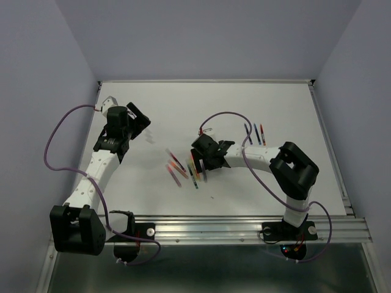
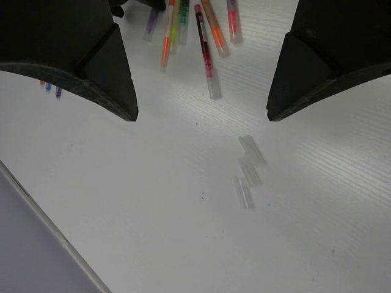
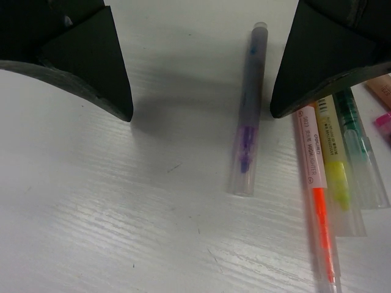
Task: Open the pen caps
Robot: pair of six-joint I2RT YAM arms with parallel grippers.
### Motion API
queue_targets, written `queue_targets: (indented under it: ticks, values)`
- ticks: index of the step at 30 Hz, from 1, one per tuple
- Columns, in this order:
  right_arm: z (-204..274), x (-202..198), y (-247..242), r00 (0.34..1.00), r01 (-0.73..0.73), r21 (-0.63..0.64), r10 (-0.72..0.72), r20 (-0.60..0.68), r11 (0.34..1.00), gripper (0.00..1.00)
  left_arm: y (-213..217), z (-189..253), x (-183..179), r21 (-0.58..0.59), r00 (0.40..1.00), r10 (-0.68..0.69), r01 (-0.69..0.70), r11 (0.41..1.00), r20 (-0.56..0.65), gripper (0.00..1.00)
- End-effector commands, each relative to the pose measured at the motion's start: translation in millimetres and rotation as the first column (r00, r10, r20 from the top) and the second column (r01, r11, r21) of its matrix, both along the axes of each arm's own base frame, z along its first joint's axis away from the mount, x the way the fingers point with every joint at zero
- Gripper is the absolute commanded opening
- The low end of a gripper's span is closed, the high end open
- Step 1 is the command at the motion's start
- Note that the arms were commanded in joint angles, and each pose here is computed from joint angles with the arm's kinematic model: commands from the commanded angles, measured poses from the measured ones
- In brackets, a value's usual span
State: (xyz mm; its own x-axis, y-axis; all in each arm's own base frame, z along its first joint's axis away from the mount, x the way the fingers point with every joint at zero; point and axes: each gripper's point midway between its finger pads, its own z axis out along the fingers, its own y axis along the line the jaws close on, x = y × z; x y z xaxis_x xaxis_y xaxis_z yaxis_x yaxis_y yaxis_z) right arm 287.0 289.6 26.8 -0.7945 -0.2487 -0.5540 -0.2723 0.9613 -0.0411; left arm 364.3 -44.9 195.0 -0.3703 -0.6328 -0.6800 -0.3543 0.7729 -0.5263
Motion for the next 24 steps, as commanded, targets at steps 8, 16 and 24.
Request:
queue_targets:
  ticks: [8,16,24]
  values:
    - [-3,-13,-7,0.998,0.049,-0.031,-0.050,-0.027,0.998,0.69,5,10,-1,0.019,0.999,0.005,-0.006,1.000,0.044,0.99]
    - [-23,-37,-15,0.991,0.046,-0.021,-0.048,-0.124,0.999,0.31,5,8,0,0.019,0.999,0.006,-0.007,1.000,0.039,0.99]
    - [-19,-34,-23,0.995,0.053,-0.044,-0.056,-0.087,0.998,0.01,-1,10,-1,0.003,0.999,-0.020,0.020,1.000,0.047,0.99]
